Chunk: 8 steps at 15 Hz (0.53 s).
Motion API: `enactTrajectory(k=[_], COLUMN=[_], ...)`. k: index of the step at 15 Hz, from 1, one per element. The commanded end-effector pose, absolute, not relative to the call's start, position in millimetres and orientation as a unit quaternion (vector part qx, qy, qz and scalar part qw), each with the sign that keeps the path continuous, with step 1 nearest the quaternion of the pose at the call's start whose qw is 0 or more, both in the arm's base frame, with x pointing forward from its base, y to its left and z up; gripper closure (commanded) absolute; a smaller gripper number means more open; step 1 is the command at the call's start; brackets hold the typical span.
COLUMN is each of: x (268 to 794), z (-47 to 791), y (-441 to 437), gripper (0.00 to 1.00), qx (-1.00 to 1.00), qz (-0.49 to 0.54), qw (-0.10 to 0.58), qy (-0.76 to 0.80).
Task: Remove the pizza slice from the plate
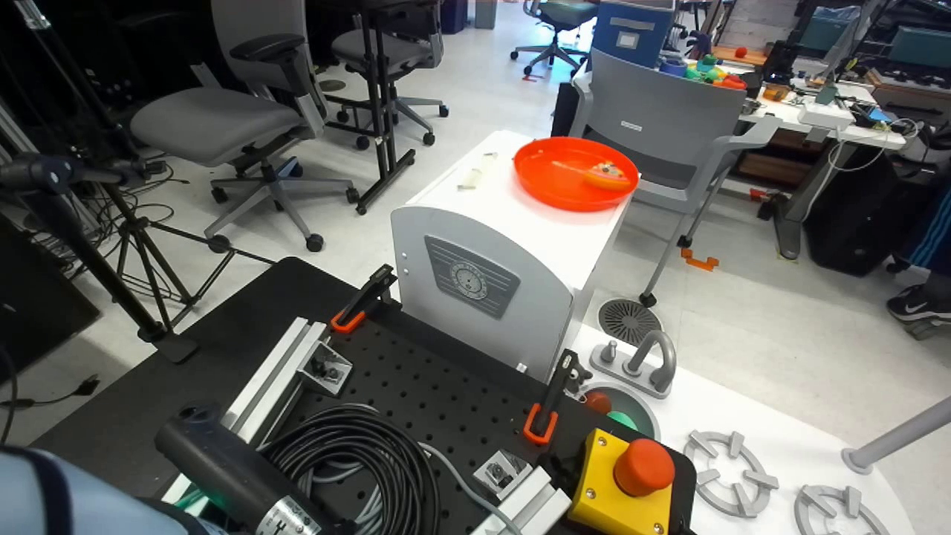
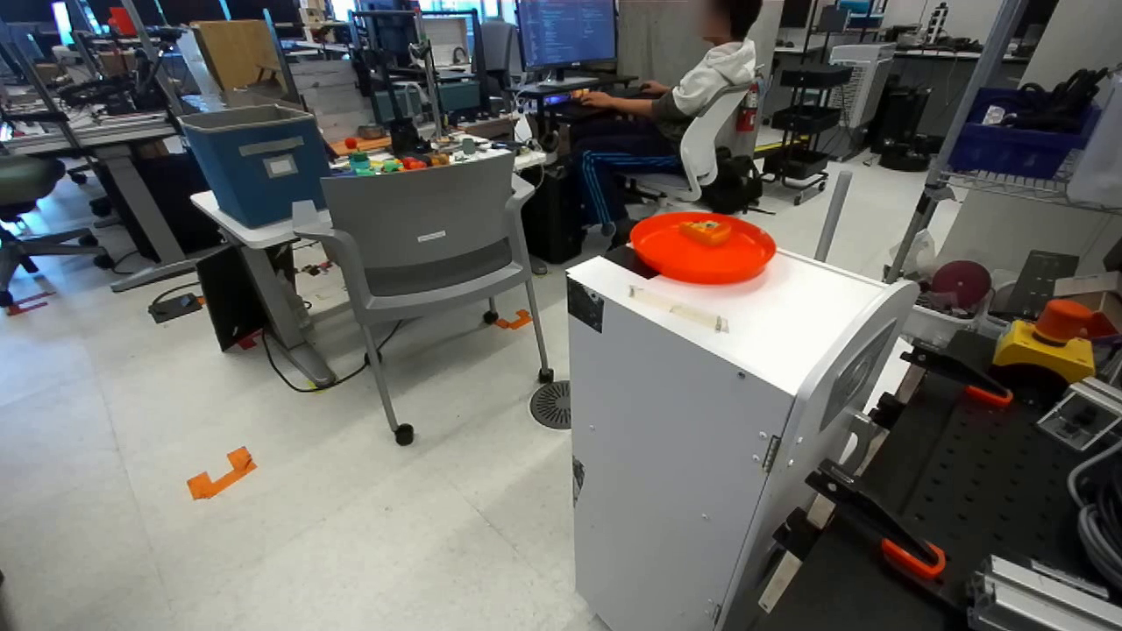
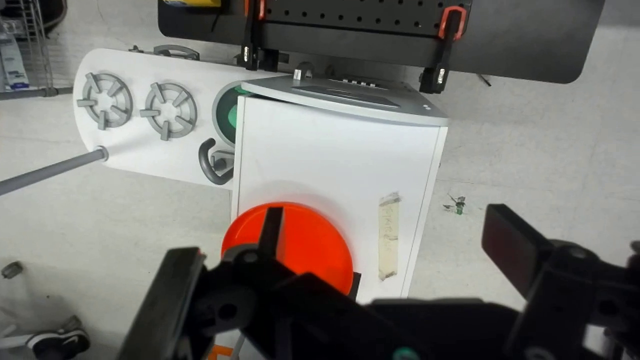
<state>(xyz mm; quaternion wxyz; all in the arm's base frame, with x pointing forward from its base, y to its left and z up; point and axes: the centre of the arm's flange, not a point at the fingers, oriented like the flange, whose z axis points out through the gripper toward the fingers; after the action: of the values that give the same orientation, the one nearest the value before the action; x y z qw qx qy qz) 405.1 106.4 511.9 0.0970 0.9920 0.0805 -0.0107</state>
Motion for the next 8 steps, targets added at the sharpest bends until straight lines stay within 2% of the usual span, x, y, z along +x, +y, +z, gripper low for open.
enactTrajectory(k=[1, 8], x=[393.7, 370.6], z=[518.2, 523.6], y=[79.6, 23.5], gripper=[0.00, 0.00], qx=[0.995, 1.000], qz=[0.005, 0.022], qw=[0.062, -0.006], qy=[0.076, 0.013])
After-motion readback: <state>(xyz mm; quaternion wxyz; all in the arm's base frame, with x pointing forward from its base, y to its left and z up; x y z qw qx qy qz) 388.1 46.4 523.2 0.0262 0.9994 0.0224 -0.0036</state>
